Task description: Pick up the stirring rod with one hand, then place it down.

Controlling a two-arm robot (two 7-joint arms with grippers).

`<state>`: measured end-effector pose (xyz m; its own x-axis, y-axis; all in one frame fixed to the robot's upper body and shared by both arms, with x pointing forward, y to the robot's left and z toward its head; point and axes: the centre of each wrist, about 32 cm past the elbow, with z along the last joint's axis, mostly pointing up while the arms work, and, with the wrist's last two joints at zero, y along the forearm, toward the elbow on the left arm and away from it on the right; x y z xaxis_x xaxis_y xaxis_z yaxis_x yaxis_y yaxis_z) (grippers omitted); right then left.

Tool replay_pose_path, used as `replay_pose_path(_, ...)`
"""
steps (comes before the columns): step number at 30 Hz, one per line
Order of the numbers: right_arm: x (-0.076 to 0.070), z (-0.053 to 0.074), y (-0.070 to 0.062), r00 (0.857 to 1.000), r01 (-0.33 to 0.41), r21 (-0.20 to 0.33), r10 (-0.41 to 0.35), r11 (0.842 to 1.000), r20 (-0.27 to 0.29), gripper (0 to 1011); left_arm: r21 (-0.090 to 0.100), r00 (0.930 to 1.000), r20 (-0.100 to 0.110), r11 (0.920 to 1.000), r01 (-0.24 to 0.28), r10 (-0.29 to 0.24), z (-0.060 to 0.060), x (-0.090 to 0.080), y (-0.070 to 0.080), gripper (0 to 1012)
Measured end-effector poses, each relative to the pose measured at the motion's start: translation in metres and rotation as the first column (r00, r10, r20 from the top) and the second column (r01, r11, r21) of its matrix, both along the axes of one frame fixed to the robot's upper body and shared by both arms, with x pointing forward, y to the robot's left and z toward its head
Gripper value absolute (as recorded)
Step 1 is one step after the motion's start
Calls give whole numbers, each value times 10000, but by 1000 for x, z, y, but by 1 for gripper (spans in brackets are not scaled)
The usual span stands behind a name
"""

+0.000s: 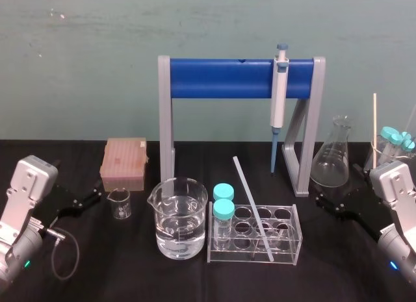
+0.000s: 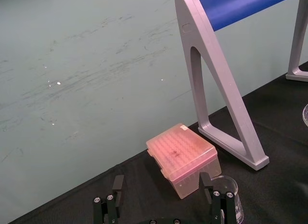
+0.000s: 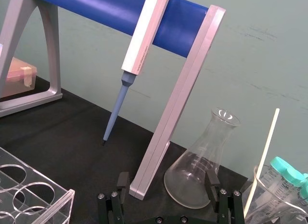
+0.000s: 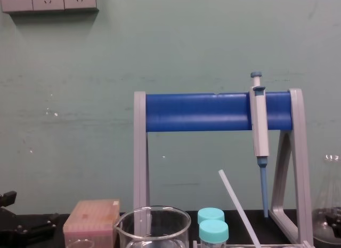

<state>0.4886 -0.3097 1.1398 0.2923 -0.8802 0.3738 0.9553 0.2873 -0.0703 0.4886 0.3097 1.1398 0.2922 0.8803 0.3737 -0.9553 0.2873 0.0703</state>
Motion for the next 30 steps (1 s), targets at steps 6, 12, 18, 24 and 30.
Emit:
replay_pose_path(6,0,0,0,10000,0,0,0,10000,-1,1000,0,10000,-1,10000,1,-1,0,0,0,1000)
replay_pose_path(12,0,0,0,10000,0,1,0,10000,-1,1000,0,10000,-1,10000,0,0,0,0,0,1000)
replay_pose_path(18,0,0,0,10000,0,0,0,10000,-1,1000,0,10000,0,10000,0,0,0,0,0,1000)
replay_pose_path(24,0,0,0,10000,0,1,0,10000,1,1000,0,10000,-1,10000,1,-1,0,0,0,1000)
replay_pose_path(30,0,0,0,10000,0,0,0,10000,0,1000,-1,10000,0,10000,0,0,0,0,0,1000)
